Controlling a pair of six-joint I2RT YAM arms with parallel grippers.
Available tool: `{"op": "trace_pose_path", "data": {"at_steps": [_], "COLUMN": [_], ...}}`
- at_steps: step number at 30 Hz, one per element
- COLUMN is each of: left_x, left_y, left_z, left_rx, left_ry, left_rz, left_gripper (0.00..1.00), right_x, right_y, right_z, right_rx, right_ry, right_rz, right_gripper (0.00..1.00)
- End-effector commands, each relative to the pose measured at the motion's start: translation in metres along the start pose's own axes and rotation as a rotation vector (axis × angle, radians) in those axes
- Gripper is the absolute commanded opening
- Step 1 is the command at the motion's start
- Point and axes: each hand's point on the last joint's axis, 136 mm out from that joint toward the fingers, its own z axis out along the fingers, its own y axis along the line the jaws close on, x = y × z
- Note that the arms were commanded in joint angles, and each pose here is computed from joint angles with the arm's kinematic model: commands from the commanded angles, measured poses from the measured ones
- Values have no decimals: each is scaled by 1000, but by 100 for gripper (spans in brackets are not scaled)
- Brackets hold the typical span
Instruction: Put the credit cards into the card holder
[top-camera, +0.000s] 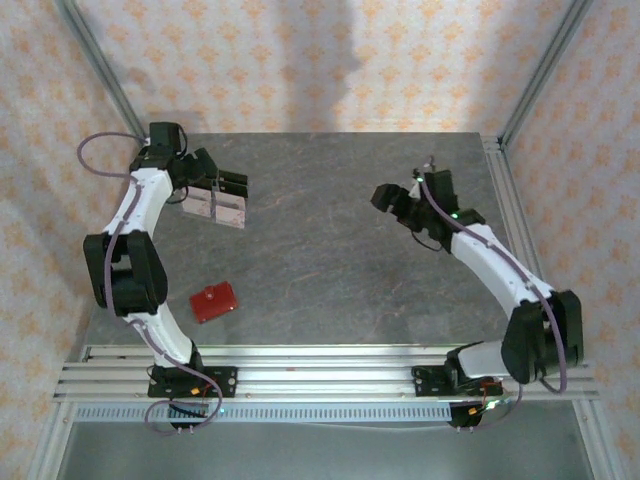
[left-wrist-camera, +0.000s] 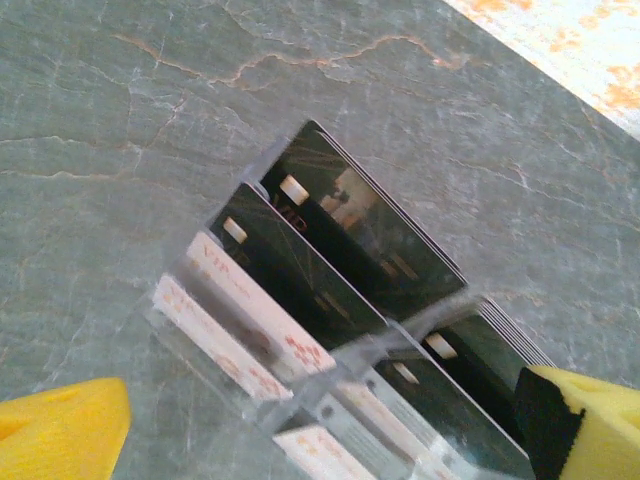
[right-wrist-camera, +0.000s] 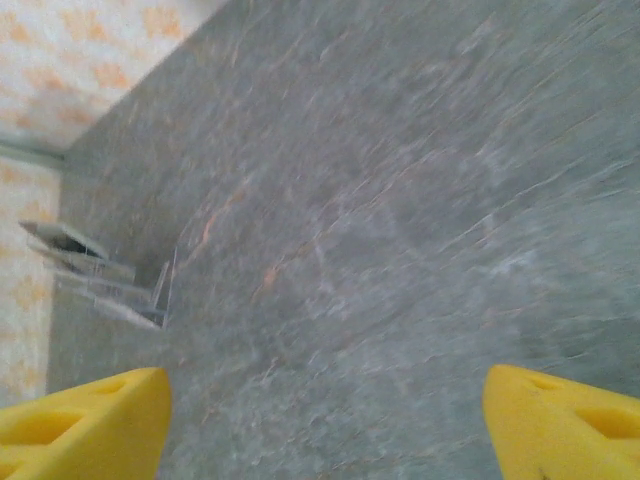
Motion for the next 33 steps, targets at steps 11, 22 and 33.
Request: {"op": "trace_pose_path", "data": {"at_steps": [11, 22, 33], "left_x": [-57, -55, -29], "left_y": [7, 3, -10], "left_z": [62, 95, 86], "left_rx": [190, 276, 363], "left_ry": [-123, -146, -103], "left_rz": [-132, -266, -241], "left_gripper": [100, 100, 100], "right_x": [32, 35, 33], "right_y": [57, 56, 58], "right_z": [72, 84, 88], "right_rx": [-47, -40, -33], "right_ry": [164, 182, 184], "right_rz": [-46, -57, -52], "right_gripper": [80, 80, 80]}}
